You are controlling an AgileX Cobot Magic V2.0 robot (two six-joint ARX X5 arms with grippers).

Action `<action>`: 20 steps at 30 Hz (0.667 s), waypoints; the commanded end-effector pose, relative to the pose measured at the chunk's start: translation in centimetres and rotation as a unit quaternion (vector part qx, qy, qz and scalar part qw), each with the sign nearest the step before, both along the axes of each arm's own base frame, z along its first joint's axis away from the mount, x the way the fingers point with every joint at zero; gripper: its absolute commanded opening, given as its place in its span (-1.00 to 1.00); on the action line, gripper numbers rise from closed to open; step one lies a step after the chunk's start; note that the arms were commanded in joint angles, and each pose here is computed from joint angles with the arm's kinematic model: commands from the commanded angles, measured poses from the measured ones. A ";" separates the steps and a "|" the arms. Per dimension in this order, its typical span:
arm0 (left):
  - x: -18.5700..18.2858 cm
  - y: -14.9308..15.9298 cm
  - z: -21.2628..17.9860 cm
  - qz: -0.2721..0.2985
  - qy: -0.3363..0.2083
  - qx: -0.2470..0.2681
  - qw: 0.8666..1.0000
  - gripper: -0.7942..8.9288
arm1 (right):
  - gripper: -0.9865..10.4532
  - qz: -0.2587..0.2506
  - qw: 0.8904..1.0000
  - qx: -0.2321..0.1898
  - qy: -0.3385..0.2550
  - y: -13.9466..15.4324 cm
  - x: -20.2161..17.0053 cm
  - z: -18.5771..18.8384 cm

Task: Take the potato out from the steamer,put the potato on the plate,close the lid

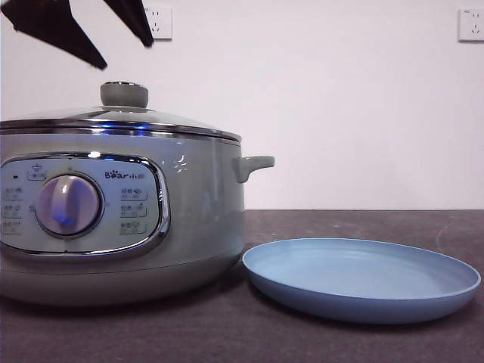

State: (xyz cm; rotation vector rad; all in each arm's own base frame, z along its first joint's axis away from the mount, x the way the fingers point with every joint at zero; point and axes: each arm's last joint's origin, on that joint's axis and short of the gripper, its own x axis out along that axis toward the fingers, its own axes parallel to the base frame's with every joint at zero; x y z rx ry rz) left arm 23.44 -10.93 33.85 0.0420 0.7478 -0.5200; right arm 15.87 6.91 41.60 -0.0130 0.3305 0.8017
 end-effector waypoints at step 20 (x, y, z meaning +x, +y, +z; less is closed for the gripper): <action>2.3 -1.2 -4.0 -0.015 0.078 0.064 0.995 -0.54 | -0.01 0.000 1.000 0.002 -0.009 0.0 -0.2 0.3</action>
